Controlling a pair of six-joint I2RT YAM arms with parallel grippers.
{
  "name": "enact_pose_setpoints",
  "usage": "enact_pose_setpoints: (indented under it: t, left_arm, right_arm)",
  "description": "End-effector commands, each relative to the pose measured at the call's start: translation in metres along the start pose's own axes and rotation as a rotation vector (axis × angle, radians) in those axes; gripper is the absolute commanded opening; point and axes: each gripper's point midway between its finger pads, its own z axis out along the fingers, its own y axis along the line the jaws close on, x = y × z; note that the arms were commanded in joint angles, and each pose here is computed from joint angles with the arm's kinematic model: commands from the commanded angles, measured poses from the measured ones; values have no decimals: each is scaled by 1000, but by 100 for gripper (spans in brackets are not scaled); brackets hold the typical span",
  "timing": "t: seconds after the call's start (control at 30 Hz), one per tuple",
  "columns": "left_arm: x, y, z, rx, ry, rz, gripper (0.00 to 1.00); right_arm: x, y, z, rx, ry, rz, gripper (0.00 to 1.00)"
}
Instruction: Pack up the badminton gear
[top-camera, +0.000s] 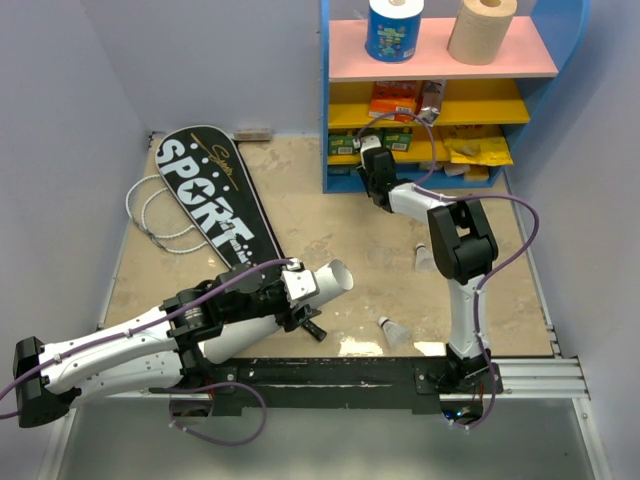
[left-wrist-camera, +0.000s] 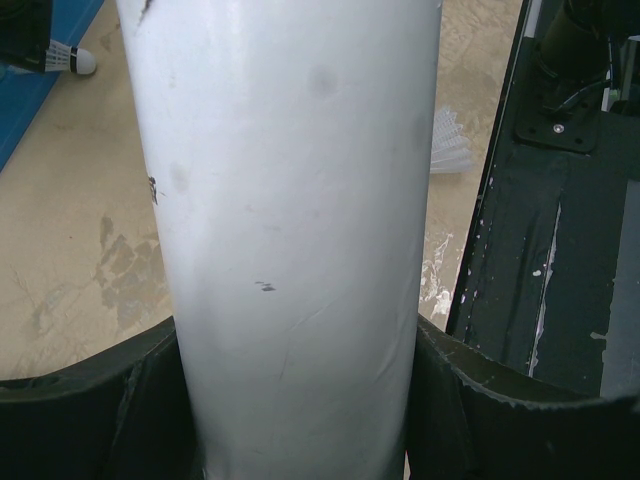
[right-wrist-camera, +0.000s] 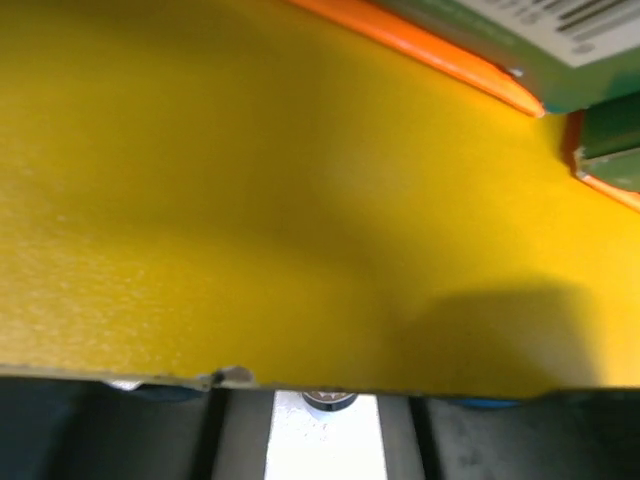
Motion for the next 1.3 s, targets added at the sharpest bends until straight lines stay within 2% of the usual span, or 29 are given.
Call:
enact_pose_setpoints:
  t: [0.0, 0.1, 0.3, 0.57, 0.83, 1.07, 1.27]
  left_arm:
    - [-12, 0, 0, 3, -49, 4, 0]
    - [-13, -1, 0, 5, -51, 5, 0]
    - [-15, 0, -1, 4, -57, 6, 0]
    - [-16, -1, -3, 7, -65, 7, 0]
    - [-16, 0, -3, 3, -63, 5, 0]
    - [-25, 1, -2, -9, -95, -24, 0]
    - [-40, 8, 16, -52, -132, -140, 0]
  right_arm:
    - [3, 11, 9, -70, 17, -10, 35]
    - [0, 10, 4, -72, 12, 2, 29]
    - [3, 10, -20, -97, 26, 40, 28]
    - [-10, 13, -81, -91, 0, 75, 29]
    - [3, 8, -150, -91, 0, 144, 28]
    - [-21, 0, -243, -203, -154, 254, 29]
    - [-55, 0, -324, -447, -322, 338, 30]
